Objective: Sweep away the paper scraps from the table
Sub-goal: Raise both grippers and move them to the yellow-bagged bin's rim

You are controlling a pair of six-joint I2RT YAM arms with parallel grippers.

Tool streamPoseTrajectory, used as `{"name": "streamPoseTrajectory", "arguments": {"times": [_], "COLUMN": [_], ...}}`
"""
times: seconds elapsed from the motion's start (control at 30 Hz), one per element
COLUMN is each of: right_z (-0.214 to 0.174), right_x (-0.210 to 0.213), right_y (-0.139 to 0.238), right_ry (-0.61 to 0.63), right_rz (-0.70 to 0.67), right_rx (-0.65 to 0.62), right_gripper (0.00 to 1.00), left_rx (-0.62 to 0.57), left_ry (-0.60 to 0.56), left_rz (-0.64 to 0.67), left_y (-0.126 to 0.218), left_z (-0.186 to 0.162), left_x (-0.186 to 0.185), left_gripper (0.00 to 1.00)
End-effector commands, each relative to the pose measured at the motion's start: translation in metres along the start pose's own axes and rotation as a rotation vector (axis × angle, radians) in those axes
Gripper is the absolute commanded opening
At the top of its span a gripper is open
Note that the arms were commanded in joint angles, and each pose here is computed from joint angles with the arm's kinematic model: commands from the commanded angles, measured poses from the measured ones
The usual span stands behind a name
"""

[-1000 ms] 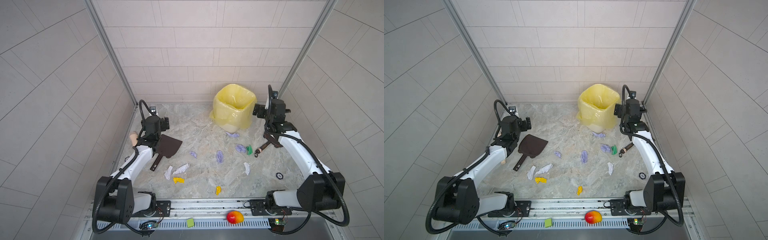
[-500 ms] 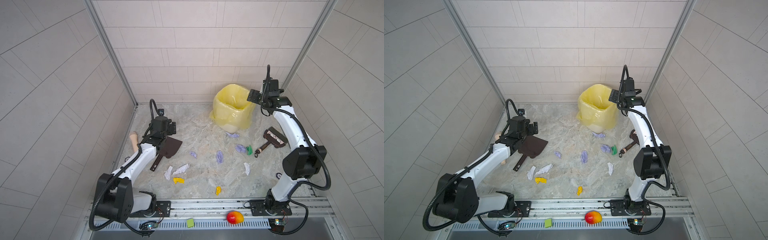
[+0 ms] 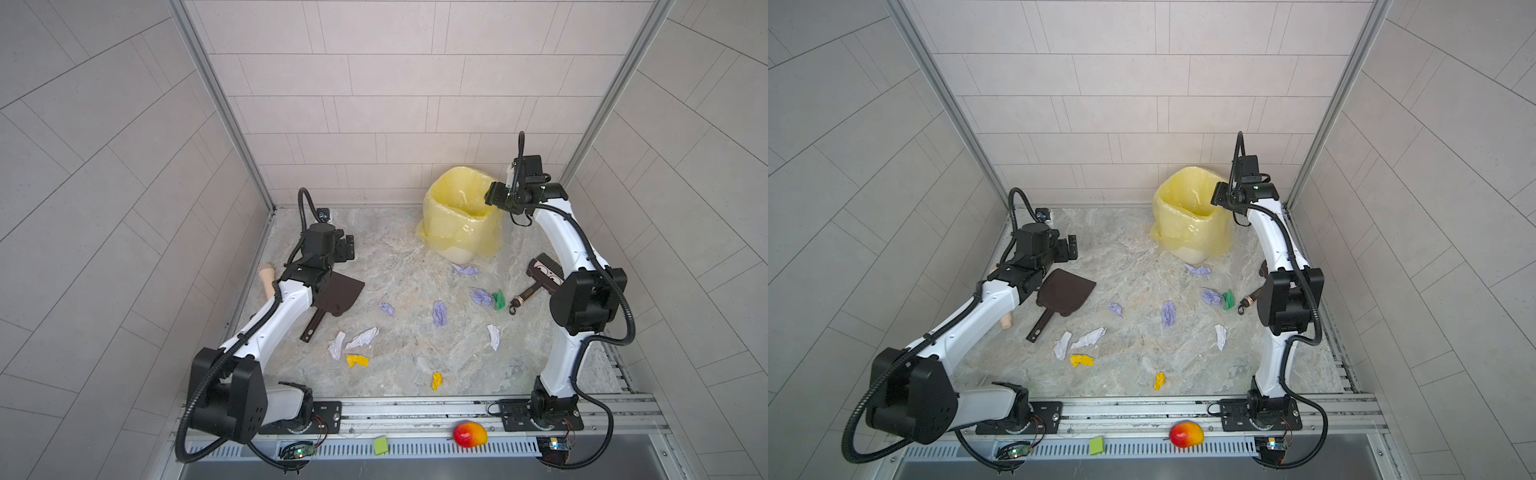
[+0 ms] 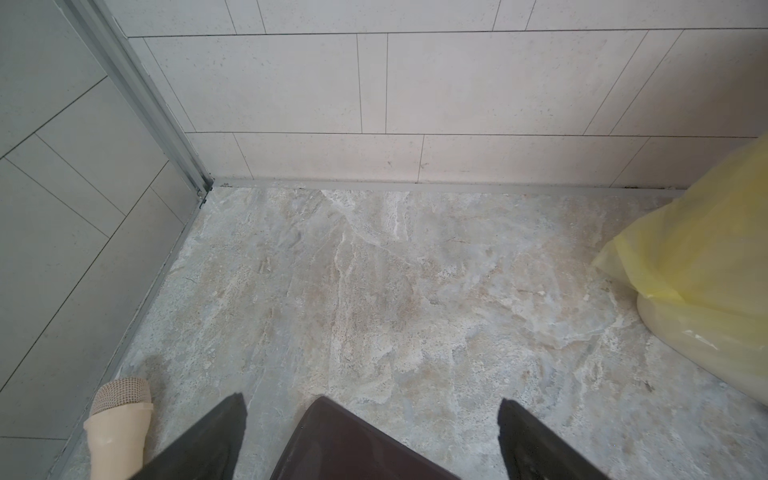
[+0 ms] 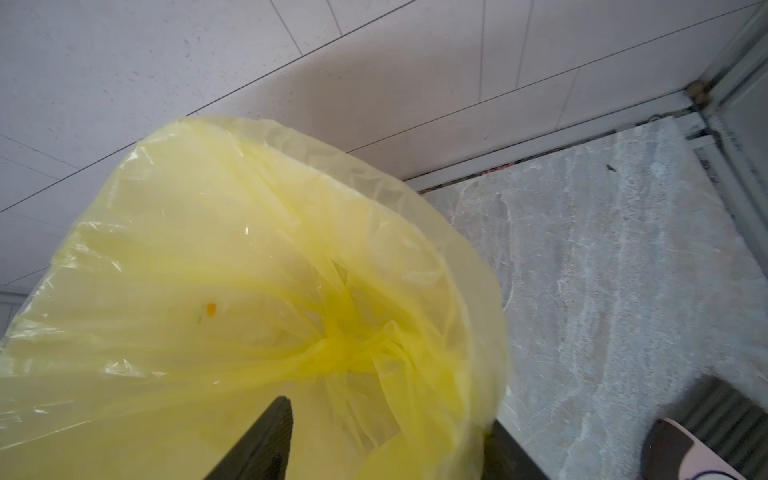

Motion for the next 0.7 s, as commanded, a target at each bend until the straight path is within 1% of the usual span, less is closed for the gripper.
{"name": "streamPoseTrajectory", "arguments": {"times": [0.0, 0.13, 0.27, 0.47, 0.6, 0.67], "right_z": [-0.012, -0.021, -0.030, -0.034, -0.027, -0.019], "right_x": [0.023, 0.044, 0.068, 0.105, 0.114, 0.113], "right_y": [-0.010, -0.024, -0.034, -0.034, -0.023, -0.010], "right_ry": [0.087, 0.177, 0.251, 0.353, 0.359, 0.354], "right_rz": [0.095, 0.144, 0.207, 0.282, 0.286, 0.270], "right_rx": [0.105, 0.176, 0.200, 0.175, 0.143, 0.113], "right_gripper": [0.67, 0.67, 0.67, 0.67, 0.71, 0.75], "left_rx": [-0.010, -0.017, -0.018, -0.020, 0.021, 0.033], "left_ry": [0.005, 0.000, -0.012, -0.037, -0.051, -0.056], "left_rz": [-0.026, -0.042, -0.057, -0.108, -0.149, -0.171], "left_y": [0.001, 0.001, -0.001, -0.007, -0.019, -0.025], "left_z": [0.014, 0.027, 0.043, 0.074, 0.093, 0.104], "left_x": [-0.006, -0.011, -0.019, -0.047, -0.076, -0.094], "left_gripper": [1.00, 1.00, 1.00, 1.00, 1.00, 0.99]}}
Point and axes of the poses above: each gripper's point midway between its finger pads, its own y axis back along the fingers, its own x axis along the line the jaws close on, z = x × y, the point moved 5 cm from there along y, back along the fingers, and after that the axes turned 1 degree about y, right-handed, at the moved point
